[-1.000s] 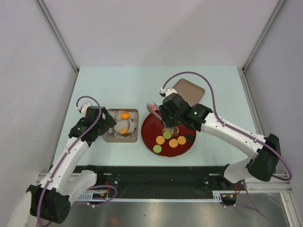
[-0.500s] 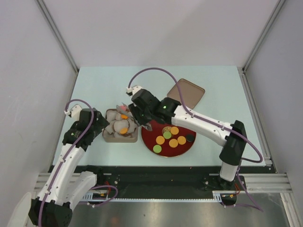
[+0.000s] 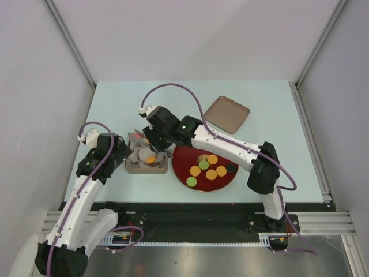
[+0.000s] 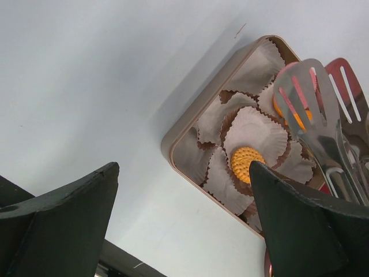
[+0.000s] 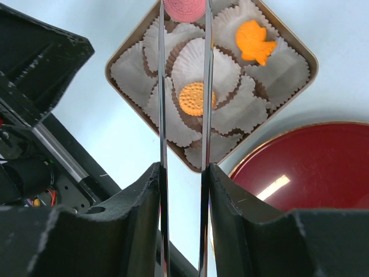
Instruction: Pack the cookies
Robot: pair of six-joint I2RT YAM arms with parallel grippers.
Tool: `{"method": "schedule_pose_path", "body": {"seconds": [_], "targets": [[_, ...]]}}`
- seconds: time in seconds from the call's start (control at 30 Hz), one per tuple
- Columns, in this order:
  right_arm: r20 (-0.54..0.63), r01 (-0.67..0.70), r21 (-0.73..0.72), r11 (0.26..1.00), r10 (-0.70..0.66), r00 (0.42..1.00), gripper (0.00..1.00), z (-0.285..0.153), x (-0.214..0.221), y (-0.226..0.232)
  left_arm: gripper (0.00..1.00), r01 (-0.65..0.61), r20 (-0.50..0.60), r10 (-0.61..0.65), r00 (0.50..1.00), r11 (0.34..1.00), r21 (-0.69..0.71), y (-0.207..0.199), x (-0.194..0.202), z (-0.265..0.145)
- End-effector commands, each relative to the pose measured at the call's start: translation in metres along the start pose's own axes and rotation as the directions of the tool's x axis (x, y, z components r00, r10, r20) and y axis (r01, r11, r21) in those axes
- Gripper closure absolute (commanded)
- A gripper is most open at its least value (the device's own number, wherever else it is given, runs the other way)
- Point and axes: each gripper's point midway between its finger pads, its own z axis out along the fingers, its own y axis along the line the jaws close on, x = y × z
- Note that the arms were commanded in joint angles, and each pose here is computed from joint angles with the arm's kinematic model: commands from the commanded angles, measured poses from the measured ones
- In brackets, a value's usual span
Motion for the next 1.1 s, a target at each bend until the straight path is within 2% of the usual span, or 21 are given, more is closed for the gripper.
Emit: {"method": "schedule_pose_path", "body": {"seconds": [0.0,0.47,0.53,0.77,0.93,1.03,1.07], "targets": [[0.076,0.026,-0.06,0.998,-0.022,0.997,0.7,-0.001,-0.03,0.015,0.0,0.025,0.026,-0.025,0.999,1.0,0.009,-0.002,-0.008,-0.004],[0.042,0.003,-0.063,0.998,0.0,0.999,0.69,0.019,-0.023,0.007,0.0,0.017,0.026,-0.017,1.0,1.0,0.003,0.0,-0.007,-0.003],[0.048,0.0,-0.059,0.998,0.003,0.999,0.66,0.02,-0.024,0.006,0.0,0.017,0.027,-0.017,0.999,1.0,0.003,0.0,-0.008,-0.003],[0.071,-0.017,-0.058,0.998,0.021,0.997,0.44,0.023,-0.032,0.001,0.0,0.012,0.024,-0.012,1.0,1.0,0.0,0.001,-0.006,-0.002],[0.095,-0.028,-0.05,0.998,0.032,0.995,0.41,0.017,-0.038,-0.002,0.0,0.01,0.026,-0.01,1.0,1.0,0.001,0.001,-0.007,-0.002],[0.122,-0.043,0.004,0.999,0.042,0.992,0.41,-0.001,-0.04,-0.016,0.0,0.01,0.028,-0.01,1.0,1.0,-0.001,0.001,-0.007,-0.002],[0.154,-0.048,0.009,0.999,0.046,0.987,0.42,-0.02,-0.047,-0.019,0.0,0.009,0.027,-0.009,1.0,1.0,-0.002,0.001,-0.007,-0.002]]}}
